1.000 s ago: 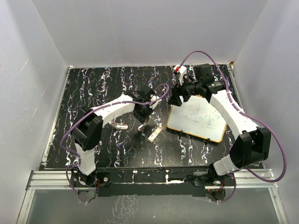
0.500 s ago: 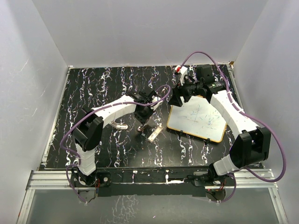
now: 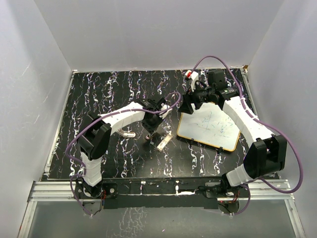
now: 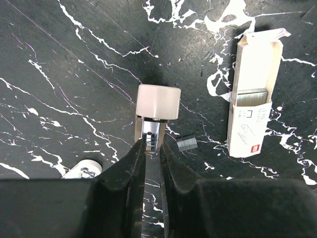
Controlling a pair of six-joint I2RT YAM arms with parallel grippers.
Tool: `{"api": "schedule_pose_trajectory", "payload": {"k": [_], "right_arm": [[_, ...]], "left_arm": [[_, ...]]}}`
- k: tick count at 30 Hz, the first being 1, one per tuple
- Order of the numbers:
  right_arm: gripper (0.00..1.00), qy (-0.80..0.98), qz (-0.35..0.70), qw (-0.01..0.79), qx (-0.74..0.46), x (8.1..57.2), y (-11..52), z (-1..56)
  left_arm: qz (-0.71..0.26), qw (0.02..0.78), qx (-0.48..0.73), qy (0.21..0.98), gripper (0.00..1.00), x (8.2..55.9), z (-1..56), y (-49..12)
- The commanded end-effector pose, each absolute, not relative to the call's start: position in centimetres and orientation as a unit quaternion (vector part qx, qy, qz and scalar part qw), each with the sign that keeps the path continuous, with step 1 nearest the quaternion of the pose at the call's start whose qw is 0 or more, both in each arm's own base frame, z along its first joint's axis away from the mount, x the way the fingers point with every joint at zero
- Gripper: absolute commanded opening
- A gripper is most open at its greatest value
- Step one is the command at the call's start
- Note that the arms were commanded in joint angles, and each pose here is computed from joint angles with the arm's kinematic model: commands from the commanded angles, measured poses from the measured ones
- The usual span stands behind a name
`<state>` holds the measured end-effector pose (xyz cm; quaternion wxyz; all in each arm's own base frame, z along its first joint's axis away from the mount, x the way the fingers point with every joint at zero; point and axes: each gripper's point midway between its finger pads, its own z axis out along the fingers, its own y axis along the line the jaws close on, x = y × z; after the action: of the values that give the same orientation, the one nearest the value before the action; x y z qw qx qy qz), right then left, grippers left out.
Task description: Load the staples into the stapler
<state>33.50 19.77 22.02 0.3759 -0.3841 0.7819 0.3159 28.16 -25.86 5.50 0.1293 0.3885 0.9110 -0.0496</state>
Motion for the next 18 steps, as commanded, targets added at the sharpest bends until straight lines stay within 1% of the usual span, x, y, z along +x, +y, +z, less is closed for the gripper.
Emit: {"api": "schedule_pose_trajectory", "payload": {"k": [1, 18], "right_arm": [[0.68, 0.758, 0.316, 0.412, -0.395, 33.72, 19.96, 24.20], [0.68, 0.756, 0.318, 0.413, -0.396, 33.54, 19.96, 24.35]], "left_arm": [[-0.042, 0.129, 0.388, 0.912, 0.00, 27.91, 5.56, -25.56], [-0.039, 0.119, 0.393, 0.911, 0.00, 27.88, 4.76, -25.51]]}}
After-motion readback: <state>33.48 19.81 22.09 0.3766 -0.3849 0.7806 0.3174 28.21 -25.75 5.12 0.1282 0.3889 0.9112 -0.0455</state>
